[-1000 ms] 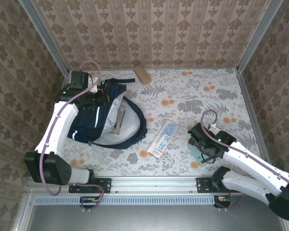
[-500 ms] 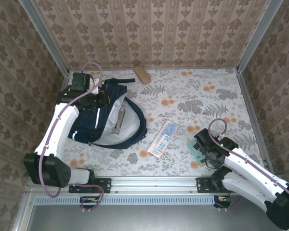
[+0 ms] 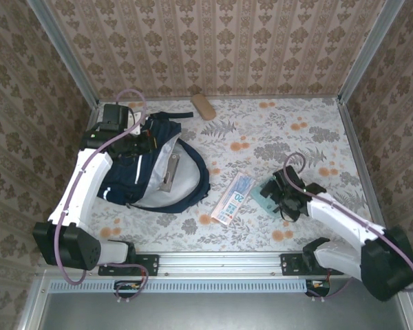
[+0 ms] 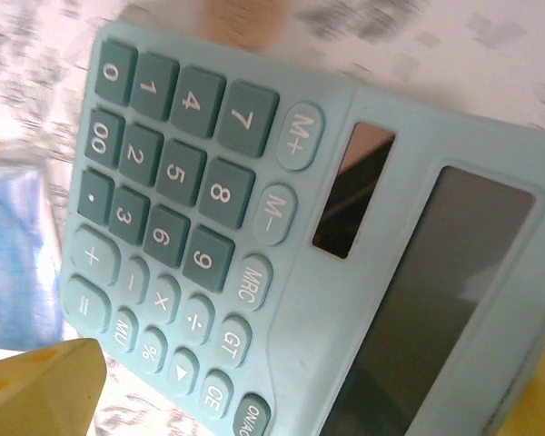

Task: Pack the student bag
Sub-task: Move the calculator to the center of the table, then pick up the calculator from the center of the table, then place the calculator in the student bag.

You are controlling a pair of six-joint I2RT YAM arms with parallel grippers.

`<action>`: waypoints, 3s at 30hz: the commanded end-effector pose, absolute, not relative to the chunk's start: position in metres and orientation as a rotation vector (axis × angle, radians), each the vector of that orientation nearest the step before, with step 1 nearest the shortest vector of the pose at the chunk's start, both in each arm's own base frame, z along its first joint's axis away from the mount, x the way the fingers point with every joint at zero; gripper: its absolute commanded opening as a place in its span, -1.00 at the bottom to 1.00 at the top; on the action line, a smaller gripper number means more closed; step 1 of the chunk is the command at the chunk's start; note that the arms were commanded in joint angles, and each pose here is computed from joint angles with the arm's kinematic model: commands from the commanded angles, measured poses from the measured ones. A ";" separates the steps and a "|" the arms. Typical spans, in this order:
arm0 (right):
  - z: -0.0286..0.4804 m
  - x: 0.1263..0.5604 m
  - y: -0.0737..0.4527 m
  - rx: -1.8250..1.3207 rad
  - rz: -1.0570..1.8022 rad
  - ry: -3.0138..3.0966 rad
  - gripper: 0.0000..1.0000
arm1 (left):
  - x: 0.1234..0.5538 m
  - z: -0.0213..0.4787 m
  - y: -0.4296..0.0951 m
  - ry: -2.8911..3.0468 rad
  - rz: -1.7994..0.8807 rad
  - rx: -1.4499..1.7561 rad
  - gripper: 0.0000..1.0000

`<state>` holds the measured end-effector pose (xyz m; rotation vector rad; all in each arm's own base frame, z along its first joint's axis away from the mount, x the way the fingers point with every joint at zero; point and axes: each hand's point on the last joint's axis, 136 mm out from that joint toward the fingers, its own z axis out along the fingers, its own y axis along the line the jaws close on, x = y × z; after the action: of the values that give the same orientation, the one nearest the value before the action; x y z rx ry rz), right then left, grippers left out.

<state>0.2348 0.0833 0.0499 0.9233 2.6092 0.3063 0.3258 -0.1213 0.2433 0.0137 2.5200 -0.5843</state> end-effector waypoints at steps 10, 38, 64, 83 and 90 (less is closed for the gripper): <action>0.071 0.262 0.110 0.705 0.461 2.669 0.99 | 0.315 0.259 -0.128 2.475 -0.626 0.048 -1.00; 0.039 0.248 0.113 0.854 0.759 2.578 -0.43 | 0.312 0.264 -0.129 2.469 -0.626 0.058 -1.00; 0.118 0.255 0.130 0.701 0.993 2.415 -0.85 | 0.311 0.268 -0.129 2.464 -0.617 0.065 -1.00; 0.205 0.278 0.255 0.274 1.172 2.433 -0.75 | 0.314 0.271 -0.135 2.455 -0.634 0.074 -1.00; 0.191 0.289 0.332 0.165 1.255 2.470 -0.76 | 0.315 0.277 -0.135 2.442 -0.633 0.073 -1.00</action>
<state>0.2725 0.3057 0.1730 0.1864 2.5593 1.1846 0.3166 -0.1236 0.2410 0.0317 2.5369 -0.5592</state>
